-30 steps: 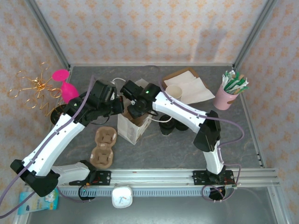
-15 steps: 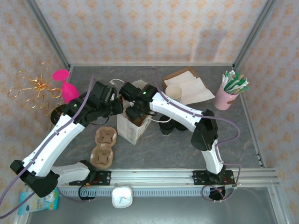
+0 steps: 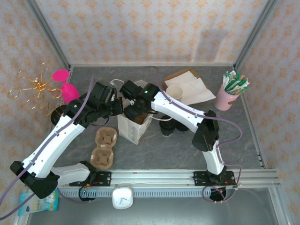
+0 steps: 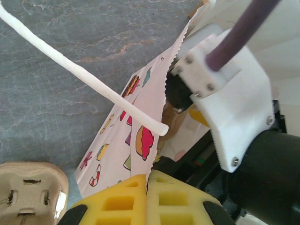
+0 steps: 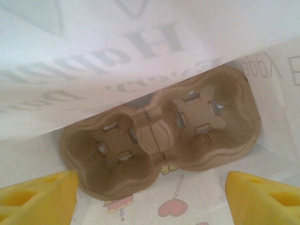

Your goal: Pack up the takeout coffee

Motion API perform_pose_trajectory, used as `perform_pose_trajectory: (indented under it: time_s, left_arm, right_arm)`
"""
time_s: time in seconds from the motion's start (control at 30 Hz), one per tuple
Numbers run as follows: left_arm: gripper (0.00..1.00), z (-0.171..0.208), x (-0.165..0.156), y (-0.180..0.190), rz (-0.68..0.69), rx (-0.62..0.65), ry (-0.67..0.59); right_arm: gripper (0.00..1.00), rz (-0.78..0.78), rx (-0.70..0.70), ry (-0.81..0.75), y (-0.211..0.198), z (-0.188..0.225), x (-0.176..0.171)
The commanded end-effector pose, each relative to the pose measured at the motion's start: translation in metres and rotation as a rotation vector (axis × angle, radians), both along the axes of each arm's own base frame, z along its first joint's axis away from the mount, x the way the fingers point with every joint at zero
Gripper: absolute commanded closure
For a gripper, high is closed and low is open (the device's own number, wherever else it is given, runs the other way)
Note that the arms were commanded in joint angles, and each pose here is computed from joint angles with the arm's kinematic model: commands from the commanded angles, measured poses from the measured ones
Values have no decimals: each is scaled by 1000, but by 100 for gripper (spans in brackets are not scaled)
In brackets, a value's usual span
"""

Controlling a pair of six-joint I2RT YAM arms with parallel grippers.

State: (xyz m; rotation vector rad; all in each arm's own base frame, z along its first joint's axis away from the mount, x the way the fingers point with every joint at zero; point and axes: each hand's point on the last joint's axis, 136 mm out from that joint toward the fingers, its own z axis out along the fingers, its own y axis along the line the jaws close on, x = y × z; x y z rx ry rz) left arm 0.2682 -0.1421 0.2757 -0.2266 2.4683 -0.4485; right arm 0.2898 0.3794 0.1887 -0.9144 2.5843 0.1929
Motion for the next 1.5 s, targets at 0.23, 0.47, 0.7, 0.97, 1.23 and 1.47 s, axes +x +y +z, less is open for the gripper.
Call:
perform_pose_trajectory:
  time_s: [0.23, 0.47, 0.7, 0.97, 1.23, 1.47]
  left_arm:
    - [100, -3, -6, 7, 23, 18, 10]
    - [100, -4, -8, 9, 22, 31, 17]
    - [100, -6, -7, 4, 10, 2, 14]
    - [100, -7, -6, 0, 9, -14, 14]
    - [100, -11, -6, 3, 18, 6, 27]
    - [94, -6, -6, 4, 21, 3, 14]
  right_arm:
    - [7, -31, 141, -105, -1, 70, 6]
    - [1, -44, 180, -141, -5, 92, 6]
    - [0, -61, 203, -158, -10, 106, 7]
    - [0, -76, 248, -167, -15, 122, 4]
    - [0, -76, 294, -174, -16, 137, 1]
    - [0, -84, 323, -179, -22, 150, -3]
